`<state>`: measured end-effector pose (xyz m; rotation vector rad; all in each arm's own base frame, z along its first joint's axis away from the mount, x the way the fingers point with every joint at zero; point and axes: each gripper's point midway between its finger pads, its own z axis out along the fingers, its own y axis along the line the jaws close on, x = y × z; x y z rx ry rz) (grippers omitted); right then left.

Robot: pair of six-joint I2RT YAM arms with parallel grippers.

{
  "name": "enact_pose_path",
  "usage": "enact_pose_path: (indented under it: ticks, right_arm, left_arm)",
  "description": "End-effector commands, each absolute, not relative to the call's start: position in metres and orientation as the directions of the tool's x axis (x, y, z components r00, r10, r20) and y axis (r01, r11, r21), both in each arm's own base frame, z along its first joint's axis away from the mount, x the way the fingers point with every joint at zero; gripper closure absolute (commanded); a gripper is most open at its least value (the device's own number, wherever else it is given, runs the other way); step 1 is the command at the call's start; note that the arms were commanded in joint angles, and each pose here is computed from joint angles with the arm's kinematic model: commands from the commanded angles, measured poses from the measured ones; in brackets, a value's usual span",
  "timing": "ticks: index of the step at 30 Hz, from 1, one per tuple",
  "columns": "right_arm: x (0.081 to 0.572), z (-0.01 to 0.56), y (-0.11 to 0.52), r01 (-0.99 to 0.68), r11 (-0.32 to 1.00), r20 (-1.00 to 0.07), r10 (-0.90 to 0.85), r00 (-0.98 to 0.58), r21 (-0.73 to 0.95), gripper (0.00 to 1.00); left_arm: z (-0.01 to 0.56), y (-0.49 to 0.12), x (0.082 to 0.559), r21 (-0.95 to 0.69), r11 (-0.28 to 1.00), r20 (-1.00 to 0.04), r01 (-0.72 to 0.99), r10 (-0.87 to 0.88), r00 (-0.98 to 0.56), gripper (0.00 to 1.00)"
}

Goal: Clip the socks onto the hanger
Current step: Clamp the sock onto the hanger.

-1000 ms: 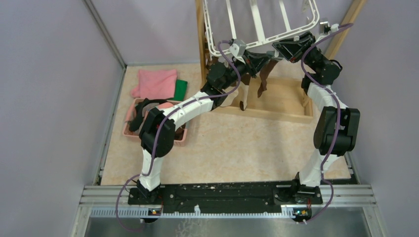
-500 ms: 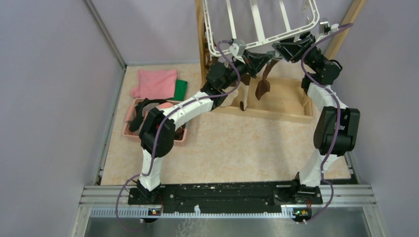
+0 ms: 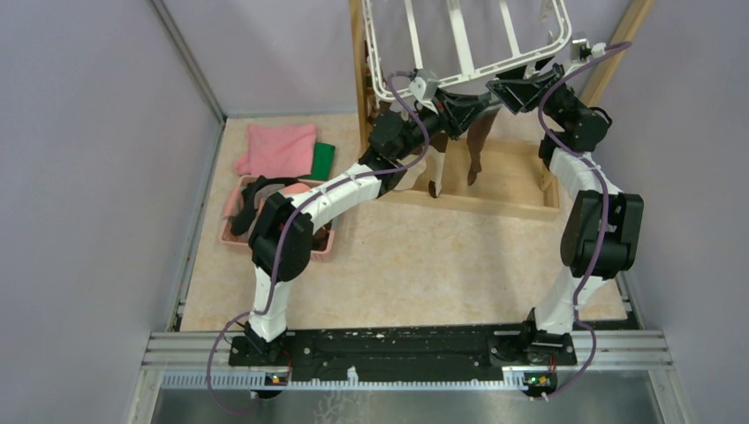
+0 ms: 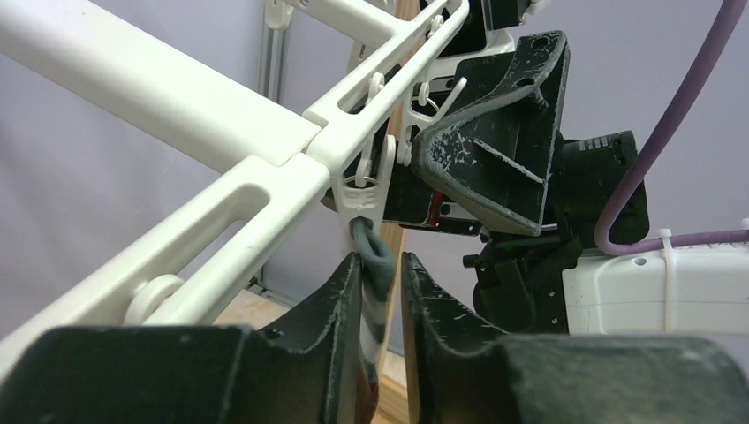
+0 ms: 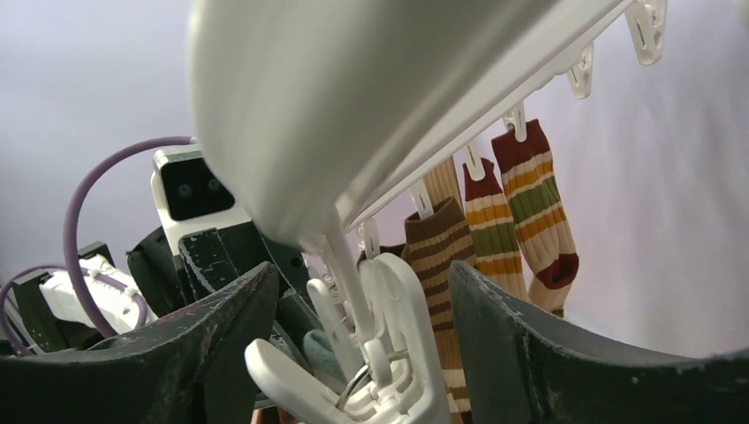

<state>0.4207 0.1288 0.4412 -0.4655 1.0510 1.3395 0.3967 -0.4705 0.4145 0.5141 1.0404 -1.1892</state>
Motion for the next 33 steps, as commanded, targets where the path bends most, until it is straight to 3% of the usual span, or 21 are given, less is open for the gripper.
enact_pose_path:
  ticks: [1,14,27,33]
  right_arm:
    - [0.384,0.464,0.128,-0.968,0.25,-0.837,0.536,0.113,0.03,0.29]
    - [0.365,0.443,0.113,-0.943,0.329,-0.846,0.517,0.129,0.058,0.24]
    - [0.339,0.413,0.104,-0.908,0.403,-0.859,0.499,0.115,0.113,0.23]
    - [0.332,0.388,0.099,-0.841,0.51,-0.875,0.473,0.099,0.181,0.23]
  left_arm:
    - [0.466,-0.456,0.373,-0.128,0.298,-0.814,0.946,-0.576,0.072,0.69]
    - [0.451,-0.442,0.334,-0.099,0.238,-0.857,0.966,-0.514,0.039,0.43]
    - [0.416,-0.405,0.277,0.006,0.204,-0.936,0.979,-0.345,0.077,0.36]
    - [0.397,-0.37,0.248,0.076,0.238,-0.954,0.968,-0.265,0.14,0.31]
